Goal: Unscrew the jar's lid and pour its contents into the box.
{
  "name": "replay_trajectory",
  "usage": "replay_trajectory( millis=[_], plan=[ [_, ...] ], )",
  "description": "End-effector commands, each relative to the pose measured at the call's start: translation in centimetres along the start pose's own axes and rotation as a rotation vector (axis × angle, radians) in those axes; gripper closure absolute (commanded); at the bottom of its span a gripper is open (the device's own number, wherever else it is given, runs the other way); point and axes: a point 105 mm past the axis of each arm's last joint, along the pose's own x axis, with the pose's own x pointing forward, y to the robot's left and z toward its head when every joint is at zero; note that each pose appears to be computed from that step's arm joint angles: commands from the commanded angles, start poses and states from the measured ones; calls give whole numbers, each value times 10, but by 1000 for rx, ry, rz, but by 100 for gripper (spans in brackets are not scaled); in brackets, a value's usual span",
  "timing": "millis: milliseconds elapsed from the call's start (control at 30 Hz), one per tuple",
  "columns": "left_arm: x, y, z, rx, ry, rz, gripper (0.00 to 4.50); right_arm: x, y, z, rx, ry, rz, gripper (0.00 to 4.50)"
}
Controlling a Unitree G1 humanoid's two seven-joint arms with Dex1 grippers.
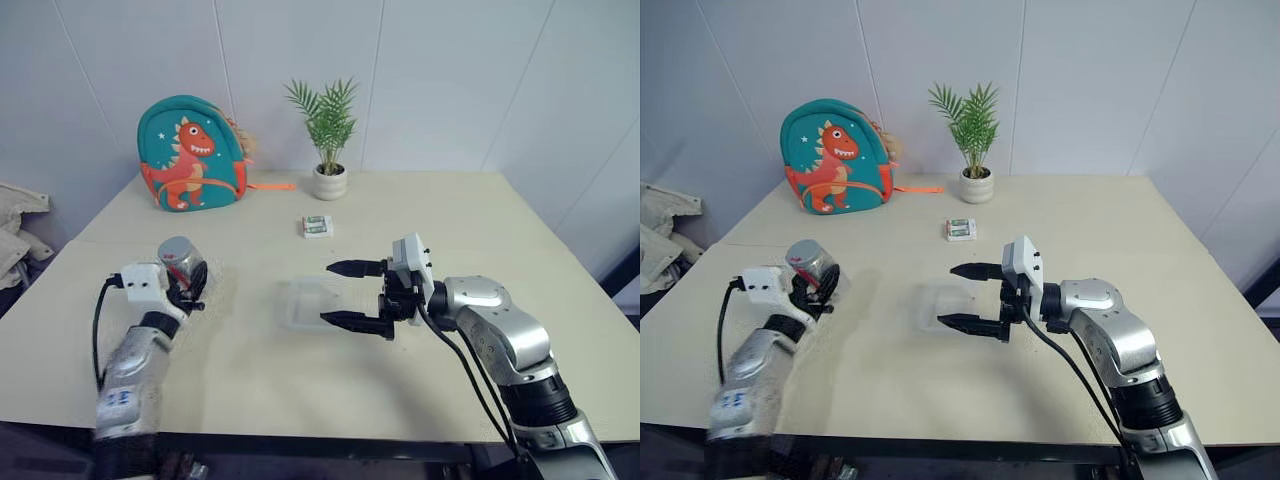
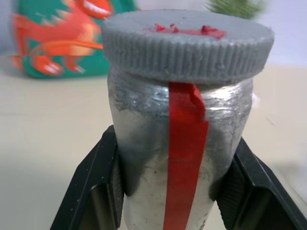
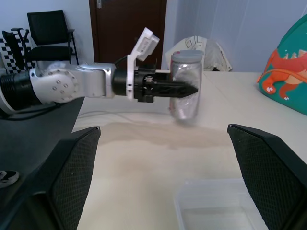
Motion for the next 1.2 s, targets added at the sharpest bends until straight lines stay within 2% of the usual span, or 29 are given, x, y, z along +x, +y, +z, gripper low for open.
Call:
replay_trajectory(
  millis=[33,100,200,367,500,767,1200],
  plan=[
    [-13,-15,10,48,126,-178,247,-3,5,15,-28,-41,-8,0],
    [-18,-19,9,101,198,-232,247,-4,5,16,-26,-44,-14,0],
    [-17,-30,15,143,230,-331,247,-3,6,18,-24,-55,-24,0],
    [-4,-61,35,199,142,-523,247,4,9,22,-27,-82,-41,0],
    [2,-79,43,173,83,-621,247,13,11,23,-29,-90,-63,0],
    [3,-100,28,159,169,-770,247,37,1,25,-39,-70,-141,0],
    [11,-122,21,141,164,-848,247,70,2,11,15,7,-143,0]
  ],
)
